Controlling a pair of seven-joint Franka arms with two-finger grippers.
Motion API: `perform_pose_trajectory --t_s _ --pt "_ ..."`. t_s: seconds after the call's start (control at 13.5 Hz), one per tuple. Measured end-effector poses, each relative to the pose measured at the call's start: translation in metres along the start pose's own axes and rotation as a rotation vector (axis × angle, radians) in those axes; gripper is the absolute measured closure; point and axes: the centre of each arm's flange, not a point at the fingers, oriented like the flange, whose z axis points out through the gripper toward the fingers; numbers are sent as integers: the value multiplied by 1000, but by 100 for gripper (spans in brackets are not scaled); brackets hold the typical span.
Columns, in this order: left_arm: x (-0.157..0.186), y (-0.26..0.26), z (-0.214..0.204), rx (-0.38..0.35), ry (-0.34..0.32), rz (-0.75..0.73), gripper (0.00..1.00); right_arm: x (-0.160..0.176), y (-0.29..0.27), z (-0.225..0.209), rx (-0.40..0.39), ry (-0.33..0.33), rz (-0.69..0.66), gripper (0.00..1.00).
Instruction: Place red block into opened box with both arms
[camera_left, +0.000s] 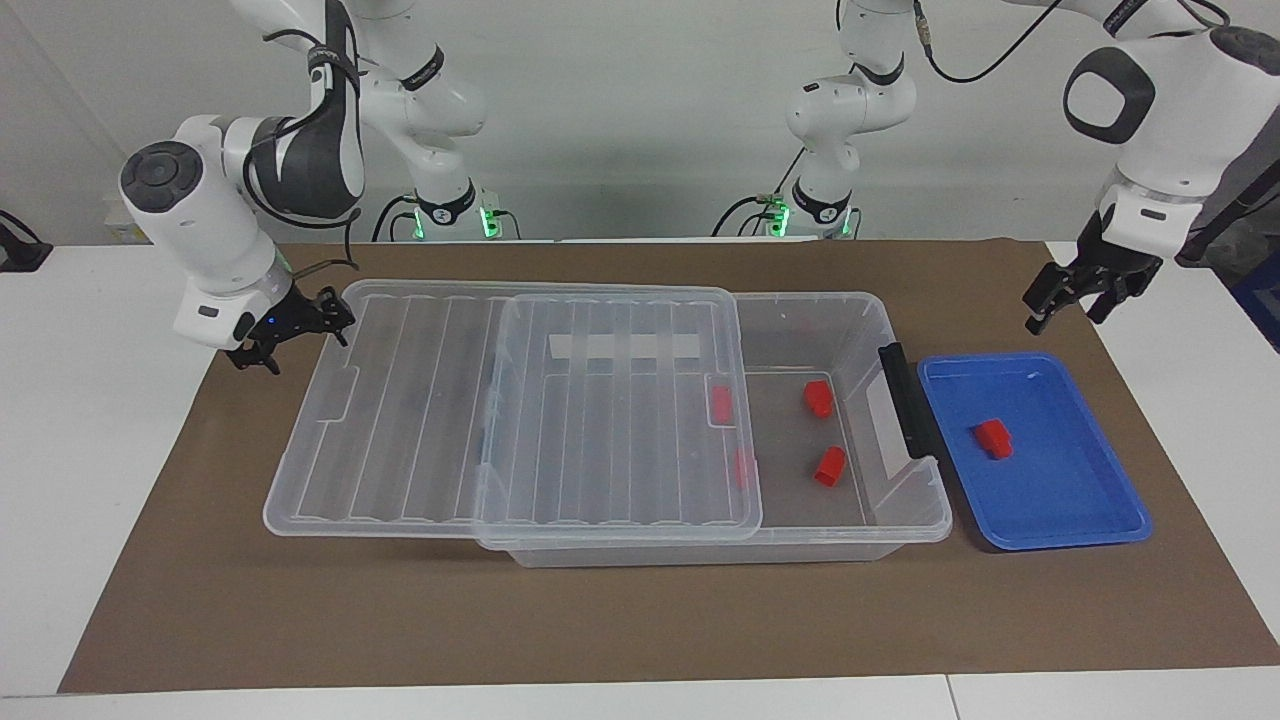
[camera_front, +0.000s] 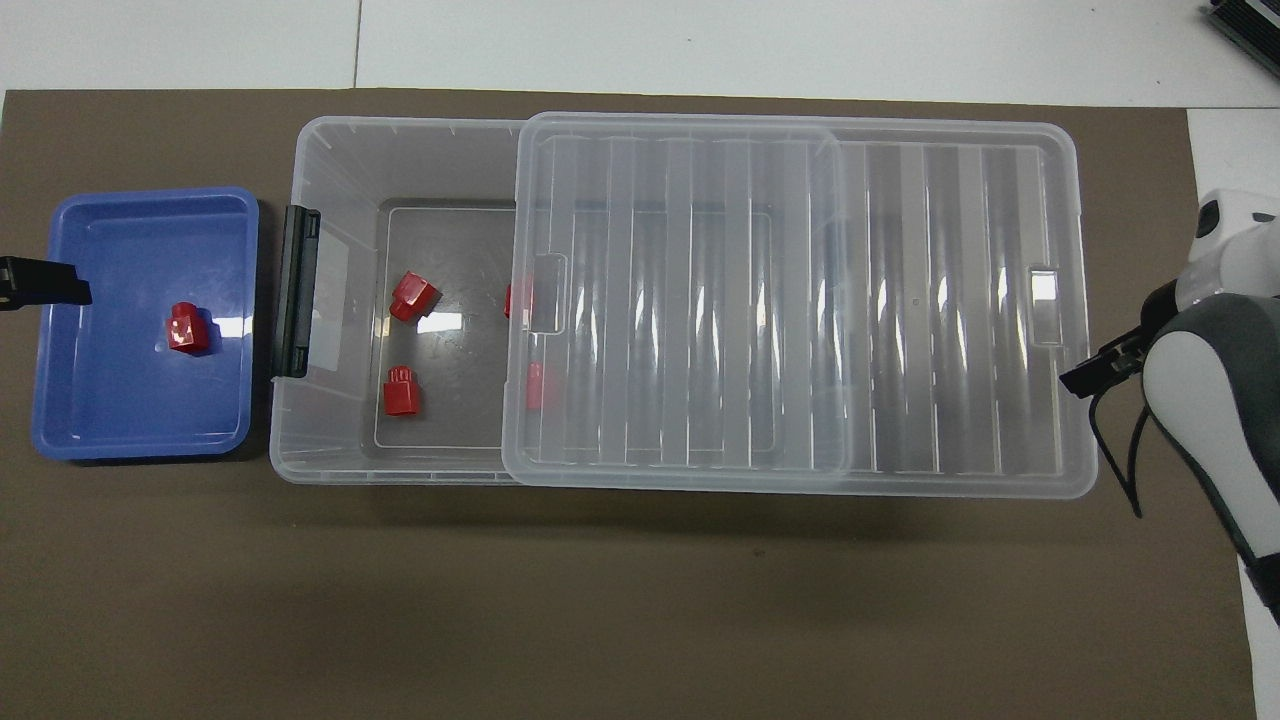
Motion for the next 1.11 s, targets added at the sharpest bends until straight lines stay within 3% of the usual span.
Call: perform_pose_trajectory --t_s 0.44,0.74,1.11 --pt "10 -1 124 -3 -19 37 0 -5 -1 -13 -12 12 27 1" --pt "11 -5 174 -2 -25 31 0 -23 -39 -62 -29 15 276 1" --pt "9 -23 214 2 -29 9 0 4 -102 -85 -50 63 508 1"
